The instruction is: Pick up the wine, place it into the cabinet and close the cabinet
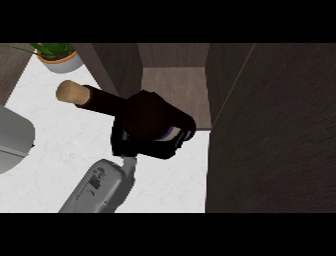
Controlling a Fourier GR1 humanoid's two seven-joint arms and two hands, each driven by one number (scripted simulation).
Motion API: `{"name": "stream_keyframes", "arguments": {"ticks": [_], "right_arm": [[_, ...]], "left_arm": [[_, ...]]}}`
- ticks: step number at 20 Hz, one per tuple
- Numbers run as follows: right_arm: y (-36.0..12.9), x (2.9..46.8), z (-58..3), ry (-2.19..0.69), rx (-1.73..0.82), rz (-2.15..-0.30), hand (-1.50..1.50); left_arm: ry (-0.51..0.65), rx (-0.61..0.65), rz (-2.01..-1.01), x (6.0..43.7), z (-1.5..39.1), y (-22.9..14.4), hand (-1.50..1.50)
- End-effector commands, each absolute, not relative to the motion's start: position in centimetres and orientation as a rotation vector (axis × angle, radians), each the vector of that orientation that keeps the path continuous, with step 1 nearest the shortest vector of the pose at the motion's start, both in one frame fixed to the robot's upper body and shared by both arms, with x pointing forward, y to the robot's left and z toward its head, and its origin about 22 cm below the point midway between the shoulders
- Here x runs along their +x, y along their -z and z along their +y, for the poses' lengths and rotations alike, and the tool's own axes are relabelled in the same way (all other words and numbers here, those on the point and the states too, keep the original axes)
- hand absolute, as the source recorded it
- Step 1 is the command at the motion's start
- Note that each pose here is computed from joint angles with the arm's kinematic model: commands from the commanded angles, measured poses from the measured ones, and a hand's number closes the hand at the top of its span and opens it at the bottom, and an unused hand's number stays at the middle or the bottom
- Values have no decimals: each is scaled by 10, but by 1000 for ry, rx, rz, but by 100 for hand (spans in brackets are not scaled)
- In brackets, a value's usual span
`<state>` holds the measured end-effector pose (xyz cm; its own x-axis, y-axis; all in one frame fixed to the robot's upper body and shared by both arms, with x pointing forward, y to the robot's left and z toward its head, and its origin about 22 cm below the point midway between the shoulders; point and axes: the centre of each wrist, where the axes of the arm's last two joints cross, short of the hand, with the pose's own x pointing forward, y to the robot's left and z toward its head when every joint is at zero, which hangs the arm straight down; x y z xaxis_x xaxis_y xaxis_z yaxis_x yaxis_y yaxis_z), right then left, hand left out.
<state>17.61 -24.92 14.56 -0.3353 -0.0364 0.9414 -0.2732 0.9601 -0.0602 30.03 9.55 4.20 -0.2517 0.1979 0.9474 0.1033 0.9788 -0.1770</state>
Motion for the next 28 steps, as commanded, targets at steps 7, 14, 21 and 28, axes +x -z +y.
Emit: {"name": "stream_keyframes", "arguments": {"ticks": [7,14,21,28], "right_arm": [[-150,171,-257,-237,226,-1913,-150],[-145,169,-266,-246,219,-1898,-150],[-150,188,-240,-245,236,-1874,-150],[-147,176,-251,-234,244,-1878,-150]], "left_arm": [[-141,-165,-1767,314,87,0,150],[-133,-147,-1731,303,97,32,150],[-185,-161,-1707,322,98,43,150],[-282,-210,-1695,333,100,56,150]]}}
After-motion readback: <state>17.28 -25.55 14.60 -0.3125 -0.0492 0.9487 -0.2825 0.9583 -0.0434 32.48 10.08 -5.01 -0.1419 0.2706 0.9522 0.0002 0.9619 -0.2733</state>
